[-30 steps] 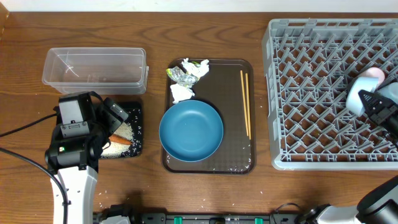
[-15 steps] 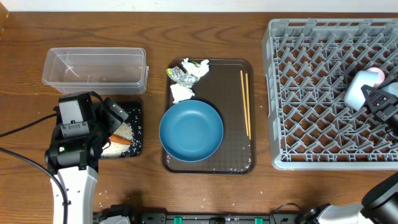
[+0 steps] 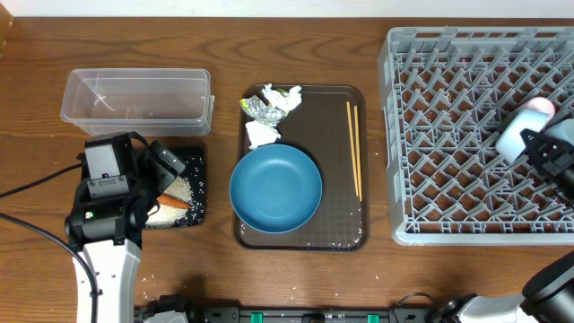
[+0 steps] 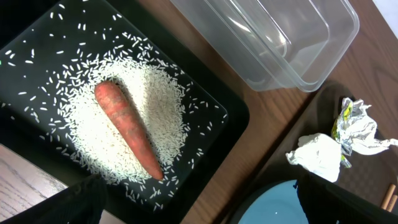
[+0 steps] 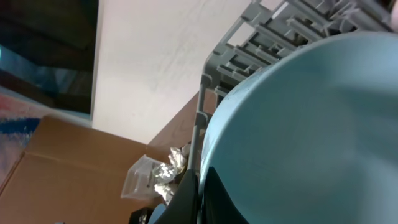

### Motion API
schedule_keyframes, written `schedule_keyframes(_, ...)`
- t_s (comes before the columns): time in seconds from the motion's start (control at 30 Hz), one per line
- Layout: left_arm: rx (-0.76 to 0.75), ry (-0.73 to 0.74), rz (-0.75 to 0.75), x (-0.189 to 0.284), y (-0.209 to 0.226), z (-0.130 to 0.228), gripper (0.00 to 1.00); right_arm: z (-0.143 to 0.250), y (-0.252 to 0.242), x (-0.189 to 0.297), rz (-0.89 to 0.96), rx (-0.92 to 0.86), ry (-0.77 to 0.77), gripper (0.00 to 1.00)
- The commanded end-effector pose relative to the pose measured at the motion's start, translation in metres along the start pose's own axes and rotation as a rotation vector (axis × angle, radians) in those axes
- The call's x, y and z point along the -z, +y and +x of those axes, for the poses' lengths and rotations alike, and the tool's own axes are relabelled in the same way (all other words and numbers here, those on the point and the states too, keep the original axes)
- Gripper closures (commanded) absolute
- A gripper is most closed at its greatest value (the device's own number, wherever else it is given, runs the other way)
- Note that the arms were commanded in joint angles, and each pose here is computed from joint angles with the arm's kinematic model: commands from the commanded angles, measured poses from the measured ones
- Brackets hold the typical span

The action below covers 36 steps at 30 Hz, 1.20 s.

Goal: Sort waste into correct bins and load items into the dishwasher rack
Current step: 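Lower the bowl into the rack beside the cups and release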

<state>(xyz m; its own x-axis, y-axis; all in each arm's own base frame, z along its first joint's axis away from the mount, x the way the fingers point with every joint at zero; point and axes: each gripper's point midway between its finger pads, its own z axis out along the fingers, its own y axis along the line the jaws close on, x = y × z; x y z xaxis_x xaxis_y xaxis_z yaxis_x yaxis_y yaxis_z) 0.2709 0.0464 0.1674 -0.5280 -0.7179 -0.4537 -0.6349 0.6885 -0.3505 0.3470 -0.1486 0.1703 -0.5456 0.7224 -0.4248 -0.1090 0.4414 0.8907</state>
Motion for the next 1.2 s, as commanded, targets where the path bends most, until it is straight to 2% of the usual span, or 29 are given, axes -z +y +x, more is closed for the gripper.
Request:
schedule_keyframes(0.0,-0.001,-0.022,-0.003,0.004,-0.001,-0.008,0.00,0.001,-0.021,0.008,0.088,-0.073,-0.032,0.99)
schedule_keyframes(0.1,-0.001,-0.022,-0.003,0.004,-0.001,-0.008,0.00,-0.001,-0.020,0.014,0.093,-0.108,-0.047,0.97)
schedule_keyframes(0.2,-0.001,-0.022,-0.003,0.004,-0.001,-0.008,0.00,-0.002,-0.013,0.017,0.112,-0.112,-0.057,0.89)
schedule_keyframes(0.37,-0.001,-0.022,-0.003,0.004,-0.001,-0.008,0.00,-0.005,-0.011,0.031,0.297,-0.211,-0.130,0.76)
schedule_keyframes(0.43,-0.001,-0.022,-0.003,0.004,-0.001,-0.008,0.00,-0.005,-0.003,0.039,0.364,-0.199,-0.160,0.64)
schedule_keyframes(0.5,-0.001,-0.022,-0.003,0.004,-0.001,-0.008,0.00,-0.005,0.007,0.050,0.443,-0.193,-0.206,0.36)
schedule_keyframes(0.53,-0.001,-0.022,-0.003,0.004,-0.001,-0.008,0.00,-0.006,0.012,0.056,0.481,-0.183,-0.234,0.15)
schedule_keyframes(0.57,-0.001,-0.022,-0.003,0.004,-0.001,-0.008,0.00,-0.007,0.016,0.060,0.507,-0.175,-0.255,0.03)
schedule_keyframes(0.73,-0.001,-0.022,-0.003,0.004,-0.001,-0.008,0.00,-0.005,0.048,0.084,0.611,-0.109,-0.365,0.01)
schedule_keyframes(0.9,-0.001,-0.022,-0.003,0.004,-0.001,-0.008,0.00,0.003,0.087,0.082,0.560,-0.019,-0.381,0.01)
schedule_keyframes(1.03,-0.001,-0.021,-0.004,0.004,-0.001,-0.008,0.00,0.023,0.124,0.044,0.353,0.041,-0.233,0.01)
schedule_keyframes(1.17,-0.001,-0.022,-0.003,0.004,-0.001,-0.008,0.00,0.047,0.145,0.007,0.266,0.099,-0.098,0.01)
